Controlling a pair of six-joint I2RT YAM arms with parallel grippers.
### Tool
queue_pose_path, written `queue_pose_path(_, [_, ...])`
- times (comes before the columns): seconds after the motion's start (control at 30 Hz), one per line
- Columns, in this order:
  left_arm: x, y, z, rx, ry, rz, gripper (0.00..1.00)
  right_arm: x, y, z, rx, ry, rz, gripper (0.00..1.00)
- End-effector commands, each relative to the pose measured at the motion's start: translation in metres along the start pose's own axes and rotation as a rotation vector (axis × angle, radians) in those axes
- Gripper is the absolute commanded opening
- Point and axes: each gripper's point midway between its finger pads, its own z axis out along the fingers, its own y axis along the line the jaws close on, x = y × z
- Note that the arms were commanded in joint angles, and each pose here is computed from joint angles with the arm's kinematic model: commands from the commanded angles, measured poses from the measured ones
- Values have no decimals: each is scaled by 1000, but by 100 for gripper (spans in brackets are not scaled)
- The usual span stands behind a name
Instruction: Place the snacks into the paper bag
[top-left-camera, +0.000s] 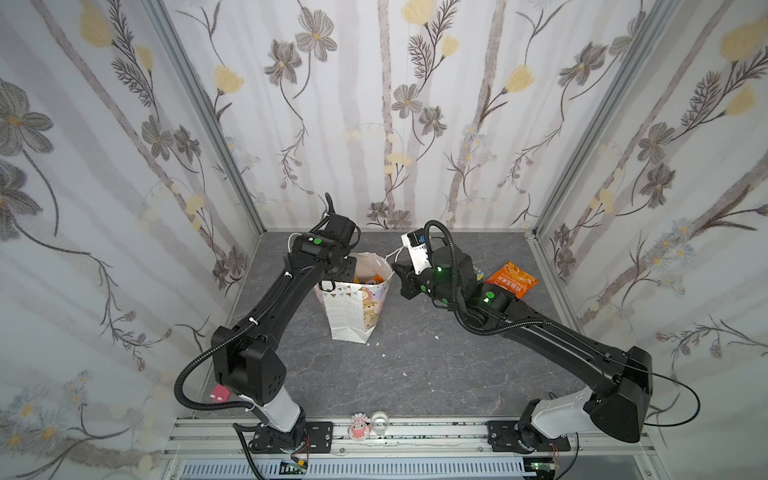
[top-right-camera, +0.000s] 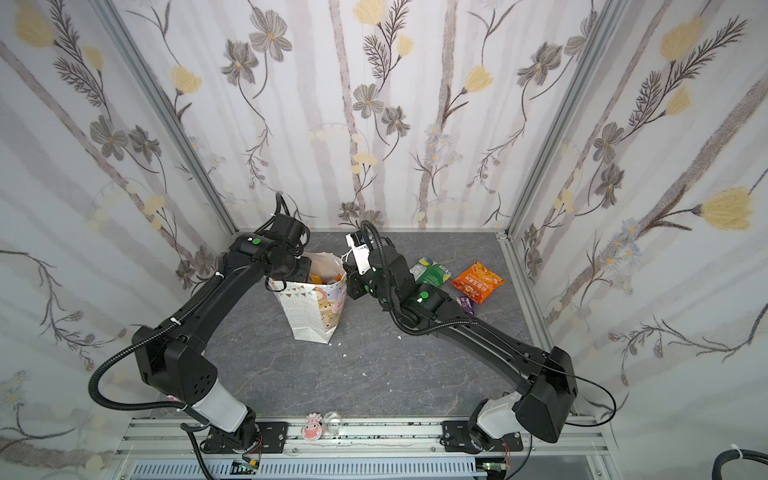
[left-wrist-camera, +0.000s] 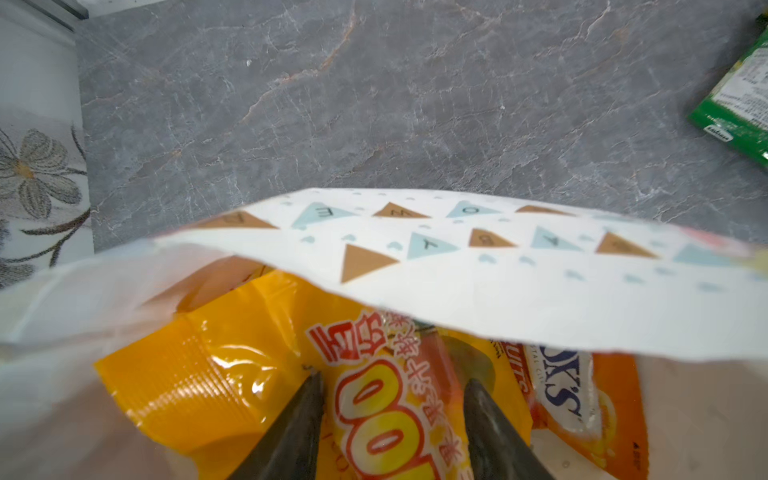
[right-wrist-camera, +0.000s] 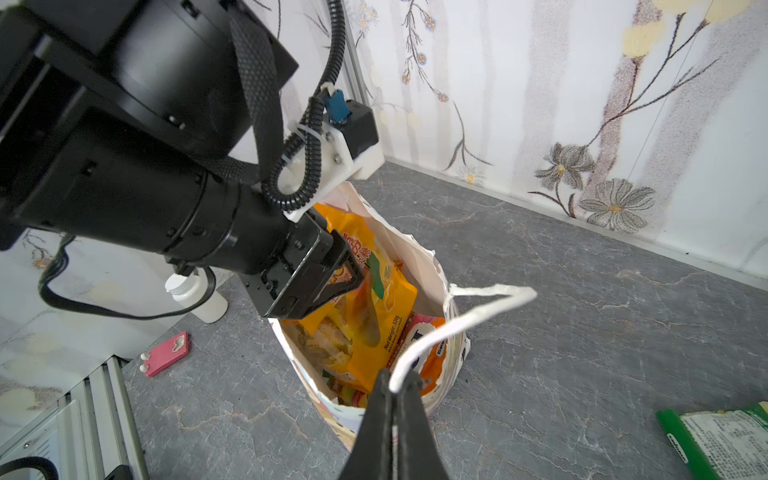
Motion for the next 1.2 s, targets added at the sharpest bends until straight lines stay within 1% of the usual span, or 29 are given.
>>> queue_pose_path(0.0, [14,-7,10,36,51,0,54,-26,5,-8,-20,-101,-6,0])
queue_pose_path(0.23, [19,-31,38,146,74,-27,53,-19,15,-3,-85,-82,0,0])
queue_pose_path(0.33, [20,-36,49,161,81,-33,52,-14,20,-2,-117,-75,6,0])
queue_pose_path(0.43, [15,-43,52,184,70,-28,50,-13,23,-1,-132,-73,13,0])
queue_pose_path(0.47, [10,-44,48,191,53,-27,50,-13,23,0,-134,-74,13,0])
queue_pose_path(0.57, [-13,-40,23,183,-27,-22,51,-13,25,2,-141,-70,16,0])
queue_pose_path(0.67, [-36,-34,-6,165,-114,-24,56,-14,27,3,-149,-69,20,0])
queue_pose_path(0.7, [-39,-31,-14,158,-132,-23,57,-15,27,3,-150,-70,21,2])
queue_pose_path(0.73, [-43,-28,-21,146,-151,-21,58,-15,27,3,-150,-70,22,7])
queue_pose_path(0.83, [-47,-12,-38,99,-213,-44,61,-17,25,2,-135,-71,21,9])
queue_pose_path(0.87, [-48,-5,-46,91,-243,-59,62,-18,24,1,-128,-69,19,13])
queue_pose_path(0.9, [-50,1,-52,83,-272,-80,68,-18,23,1,-121,-69,16,16])
queue_pose_path(0.93, [-53,9,-62,73,-313,-105,70,-20,22,0,-116,-68,15,16])
queue_pose_path(1.0, [-55,21,-83,82,-392,-130,70,-23,21,-4,-107,-68,13,21])
queue_pose_path(1.03, [-56,27,-94,81,-428,-143,70,-24,21,-6,-102,-65,11,26])
queue_pose_path(1.07, [-57,36,-107,69,-480,-165,70,-26,20,-10,-97,-65,11,33])
queue_pose_path(1.1, [-58,45,-120,59,-540,-187,71,-29,20,-14,-93,-66,12,39])
queue_pose_path(1.13, [-59,53,-131,51,-592,-209,72,-30,20,-18,-93,-68,13,43])
queue_pose_path(1.17, [-57,60,-149,56,-666,-233,76,-32,19,-23,-90,-69,13,46])
